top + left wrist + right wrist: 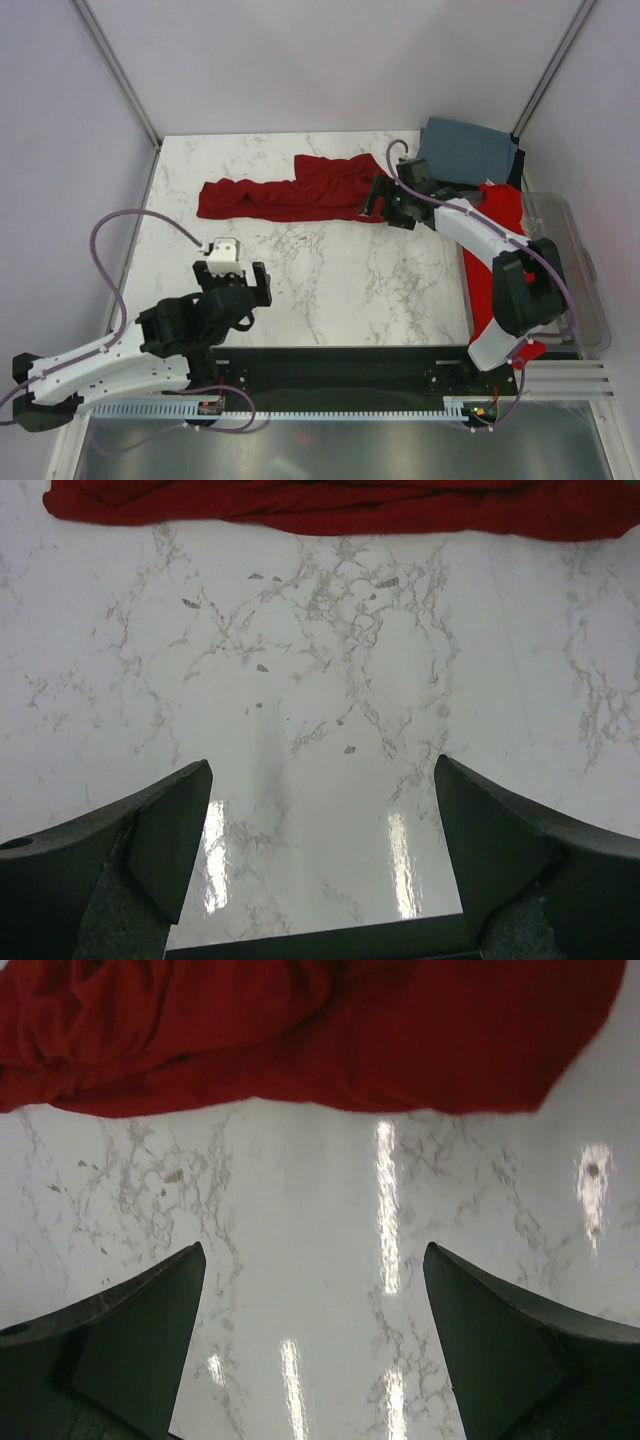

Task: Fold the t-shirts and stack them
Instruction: Flatten the tshirt out

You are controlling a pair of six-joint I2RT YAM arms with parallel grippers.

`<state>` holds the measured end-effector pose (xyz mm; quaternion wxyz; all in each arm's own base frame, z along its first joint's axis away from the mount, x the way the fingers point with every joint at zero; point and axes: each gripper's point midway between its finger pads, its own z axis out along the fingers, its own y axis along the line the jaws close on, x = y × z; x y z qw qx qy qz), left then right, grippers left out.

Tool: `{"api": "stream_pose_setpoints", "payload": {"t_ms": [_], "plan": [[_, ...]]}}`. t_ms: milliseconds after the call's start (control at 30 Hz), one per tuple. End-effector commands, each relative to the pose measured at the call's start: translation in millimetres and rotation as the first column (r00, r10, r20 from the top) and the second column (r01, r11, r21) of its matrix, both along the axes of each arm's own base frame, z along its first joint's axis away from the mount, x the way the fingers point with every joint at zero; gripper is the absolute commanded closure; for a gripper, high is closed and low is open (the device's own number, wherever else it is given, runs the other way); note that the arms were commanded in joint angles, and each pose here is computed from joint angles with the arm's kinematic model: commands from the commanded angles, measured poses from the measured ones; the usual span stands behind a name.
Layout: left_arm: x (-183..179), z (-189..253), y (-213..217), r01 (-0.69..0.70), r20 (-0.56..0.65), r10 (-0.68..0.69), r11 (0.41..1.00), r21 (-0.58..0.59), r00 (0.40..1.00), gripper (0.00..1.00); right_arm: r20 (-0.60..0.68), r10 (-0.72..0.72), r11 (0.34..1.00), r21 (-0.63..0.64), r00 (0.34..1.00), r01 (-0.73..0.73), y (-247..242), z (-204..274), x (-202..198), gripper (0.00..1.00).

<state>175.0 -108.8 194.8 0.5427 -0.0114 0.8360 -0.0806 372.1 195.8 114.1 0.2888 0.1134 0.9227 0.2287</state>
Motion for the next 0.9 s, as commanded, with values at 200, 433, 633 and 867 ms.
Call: {"api": "stream_pose_setpoints", "payload": {"t_ms": [200, 433, 633, 867], "plan": [[76.1, -30.7, -23.2, -0.041, -0.163, 0.030, 0.997, -0.065, 0.986, 0.00, 0.053, 0.022, 0.968, -0.250, 0.998, -0.008, 1.3, 3.9, 105.1, 0.02], [133.8, -47.4, 43.4, -0.315, -0.296, 0.249, 0.928, -0.200, 0.922, 0.00, -0.021, 0.033, 0.932, -0.360, 0.999, -0.039, -4.3, -49.7, 112.5, 0.05], [189.1, -69.0, 93.7, -0.533, -0.378, 0.438, 0.824, -0.194, 0.815, 0.03, -0.034, 0.043, 0.932, -0.357, 0.998, -0.053, -4.9, -62.1, 106.4, 0.43], [251.7, -102.0, 135.6, -0.640, -0.448, 0.521, 0.750, -0.166, 0.727, 0.29, -0.065, 0.049, 0.936, -0.345, 0.997, -0.069, -14.9, -75.3, 68.9, 0.97]]}}
